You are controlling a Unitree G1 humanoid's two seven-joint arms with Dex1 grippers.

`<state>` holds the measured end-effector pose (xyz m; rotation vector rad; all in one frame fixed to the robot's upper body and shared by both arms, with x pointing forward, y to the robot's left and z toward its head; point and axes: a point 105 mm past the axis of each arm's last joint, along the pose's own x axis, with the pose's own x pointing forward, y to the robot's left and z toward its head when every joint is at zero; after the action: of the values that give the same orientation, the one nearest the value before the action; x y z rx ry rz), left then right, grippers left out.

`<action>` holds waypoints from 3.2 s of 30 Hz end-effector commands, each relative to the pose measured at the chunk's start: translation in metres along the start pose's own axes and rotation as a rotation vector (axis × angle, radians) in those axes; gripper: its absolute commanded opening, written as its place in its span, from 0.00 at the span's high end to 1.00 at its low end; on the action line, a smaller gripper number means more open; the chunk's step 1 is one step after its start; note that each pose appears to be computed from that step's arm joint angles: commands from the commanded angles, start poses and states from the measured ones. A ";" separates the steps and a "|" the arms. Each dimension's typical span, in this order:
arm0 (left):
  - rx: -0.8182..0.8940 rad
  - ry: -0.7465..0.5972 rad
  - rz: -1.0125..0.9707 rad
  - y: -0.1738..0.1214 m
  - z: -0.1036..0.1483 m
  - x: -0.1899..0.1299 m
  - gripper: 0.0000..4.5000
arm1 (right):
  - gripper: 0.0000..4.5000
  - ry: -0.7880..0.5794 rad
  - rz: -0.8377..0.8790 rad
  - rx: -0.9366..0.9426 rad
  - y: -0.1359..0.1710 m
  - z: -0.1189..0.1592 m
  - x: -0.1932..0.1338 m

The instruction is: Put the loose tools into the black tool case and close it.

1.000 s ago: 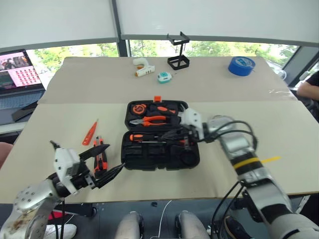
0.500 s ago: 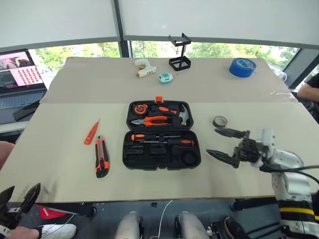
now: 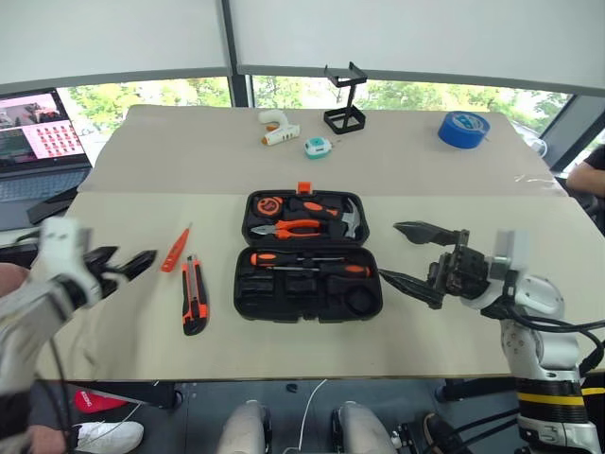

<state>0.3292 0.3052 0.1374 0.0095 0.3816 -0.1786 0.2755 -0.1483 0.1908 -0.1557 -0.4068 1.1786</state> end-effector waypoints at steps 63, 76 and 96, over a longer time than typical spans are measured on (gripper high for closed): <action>0.949 0.108 -0.987 -0.216 0.004 0.042 0.91 | 0.00 0.131 -0.040 -0.002 0.021 0.010 -0.041; 0.945 0.137 -1.041 -0.225 -0.015 0.038 0.91 | 0.00 0.119 -0.035 -0.001 0.019 0.012 -0.033; 0.946 0.070 -1.008 -0.234 0.001 0.037 0.91 | 0.00 0.108 -0.037 0.016 0.022 0.014 -0.021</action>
<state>0.3206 0.0683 0.1270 0.7307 0.3340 -1.3650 0.2476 -0.1655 0.1788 -0.1872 -0.2538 1.1166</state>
